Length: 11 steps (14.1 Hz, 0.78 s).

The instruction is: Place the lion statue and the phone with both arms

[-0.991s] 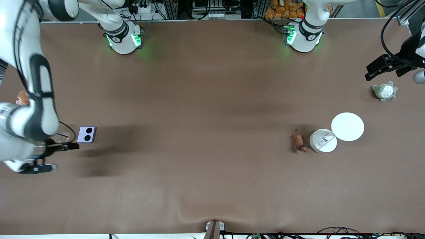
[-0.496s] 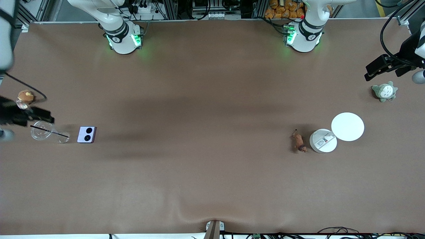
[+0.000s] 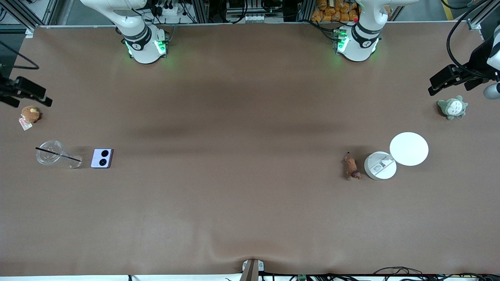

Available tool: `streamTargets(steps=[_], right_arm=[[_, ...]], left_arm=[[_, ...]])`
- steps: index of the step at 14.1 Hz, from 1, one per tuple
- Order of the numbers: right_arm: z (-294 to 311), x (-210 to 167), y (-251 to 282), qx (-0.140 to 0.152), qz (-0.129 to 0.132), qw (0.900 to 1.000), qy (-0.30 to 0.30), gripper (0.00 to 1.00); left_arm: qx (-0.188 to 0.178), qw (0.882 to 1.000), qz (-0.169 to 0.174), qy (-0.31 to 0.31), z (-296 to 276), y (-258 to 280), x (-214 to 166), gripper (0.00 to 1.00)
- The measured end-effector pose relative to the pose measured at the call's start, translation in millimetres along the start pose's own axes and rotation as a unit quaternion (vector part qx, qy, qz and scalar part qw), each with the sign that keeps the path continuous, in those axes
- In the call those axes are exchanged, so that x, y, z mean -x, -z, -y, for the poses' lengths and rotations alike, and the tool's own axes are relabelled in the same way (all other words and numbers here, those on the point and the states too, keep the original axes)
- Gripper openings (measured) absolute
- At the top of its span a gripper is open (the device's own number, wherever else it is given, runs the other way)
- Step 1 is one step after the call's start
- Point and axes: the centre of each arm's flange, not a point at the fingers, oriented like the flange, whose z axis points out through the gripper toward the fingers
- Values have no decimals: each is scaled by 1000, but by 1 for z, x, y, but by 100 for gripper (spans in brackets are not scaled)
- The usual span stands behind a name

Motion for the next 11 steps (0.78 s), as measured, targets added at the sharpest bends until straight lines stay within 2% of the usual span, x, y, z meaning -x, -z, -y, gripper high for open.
streamTargets(steps=[3,7,11], right_arm=[[17,11,0,2,23,1000,-18,100],[20,16,1,5,31,999,-24,100],[26,19,4,25,31,999,-17,100]], left_arm=[[0,1000,-1,1,1,1,0,100],[0,1000,-1,1,1,1,0,100],[0,1000,-1,1,1,1,0,100]])
